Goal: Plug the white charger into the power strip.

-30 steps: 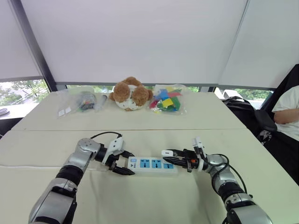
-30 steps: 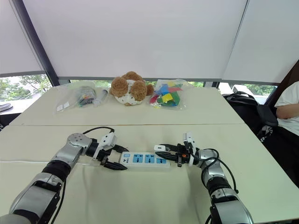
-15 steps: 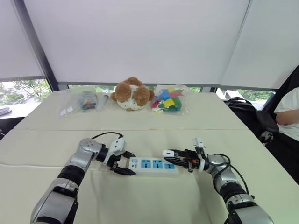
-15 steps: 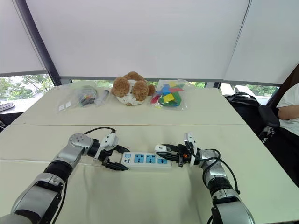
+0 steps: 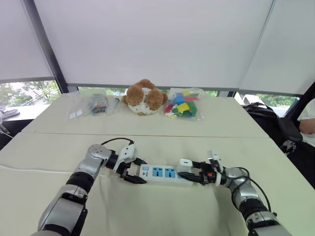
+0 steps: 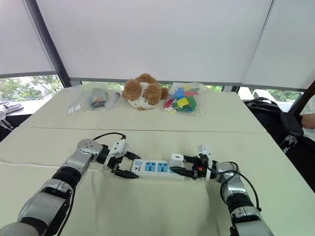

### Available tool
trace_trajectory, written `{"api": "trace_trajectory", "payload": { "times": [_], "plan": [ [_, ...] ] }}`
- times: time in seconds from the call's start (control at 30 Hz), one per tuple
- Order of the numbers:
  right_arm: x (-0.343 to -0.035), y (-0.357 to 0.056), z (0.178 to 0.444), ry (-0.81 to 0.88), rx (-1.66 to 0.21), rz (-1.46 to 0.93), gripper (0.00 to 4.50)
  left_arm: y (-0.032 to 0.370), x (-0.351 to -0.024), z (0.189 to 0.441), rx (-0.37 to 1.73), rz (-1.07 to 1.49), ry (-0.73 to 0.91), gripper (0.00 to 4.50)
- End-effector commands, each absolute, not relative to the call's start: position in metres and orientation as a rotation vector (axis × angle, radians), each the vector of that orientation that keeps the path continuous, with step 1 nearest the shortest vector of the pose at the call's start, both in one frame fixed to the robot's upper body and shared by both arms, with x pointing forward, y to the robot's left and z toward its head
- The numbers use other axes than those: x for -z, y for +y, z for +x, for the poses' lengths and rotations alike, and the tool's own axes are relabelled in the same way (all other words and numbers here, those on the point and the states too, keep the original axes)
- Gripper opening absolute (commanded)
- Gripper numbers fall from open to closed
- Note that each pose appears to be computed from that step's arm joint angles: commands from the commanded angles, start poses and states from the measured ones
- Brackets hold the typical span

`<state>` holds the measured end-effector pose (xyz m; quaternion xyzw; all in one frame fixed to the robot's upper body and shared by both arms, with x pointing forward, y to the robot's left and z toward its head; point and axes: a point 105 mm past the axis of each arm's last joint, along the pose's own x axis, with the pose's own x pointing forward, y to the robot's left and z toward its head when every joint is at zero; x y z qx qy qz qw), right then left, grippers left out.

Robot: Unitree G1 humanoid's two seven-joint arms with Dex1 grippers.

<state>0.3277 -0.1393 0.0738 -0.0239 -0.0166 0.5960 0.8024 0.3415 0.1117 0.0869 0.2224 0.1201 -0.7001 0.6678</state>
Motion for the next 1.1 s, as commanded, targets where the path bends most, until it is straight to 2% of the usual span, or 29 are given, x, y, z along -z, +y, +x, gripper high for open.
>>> {"api": "trace_trajectory", "payload": {
  "times": [0.03, 0.17, 0.4, 0.67, 0.77, 0.97, 1.1],
  "plan": [
    [-0.063, -0.143, 0.322, 0.031, -1.282, -0.065, 4.49, 0.106, -0.083, 0.340, 1.609, 0.524, 0.289, 2.99],
    [-0.075, -0.142, 0.323, -0.031, -1.272, -0.078, 4.49, 0.106, -0.083, 0.343, 1.601, 0.527, 0.289, 2.99],
    [-0.116, -0.136, 0.330, -0.151, -1.259, -0.108, 4.49, 0.106, -0.081, 0.344, 1.589, 0.525, 0.289, 2.99],
    [-0.129, -0.131, 0.329, -0.131, -1.289, -0.120, 4.49, 0.103, -0.079, 0.344, 1.587, 0.522, 0.281, 2.99],
    [-0.132, -0.131, 0.328, -0.131, -1.290, -0.115, 3.74, 0.102, -0.078, 0.344, 1.583, 0.520, 0.281, 2.99],
    [-0.126, -0.130, 0.323, -0.061, -1.343, -0.111, 0.83, 0.101, -0.075, 0.344, 1.577, 0.511, 0.277, 2.99],
    [-0.119, -0.132, 0.323, 0.015, -1.362, -0.126, 0.84, 0.100, -0.075, 0.344, 1.572, 0.502, 0.284, 2.99]
  ]
}}
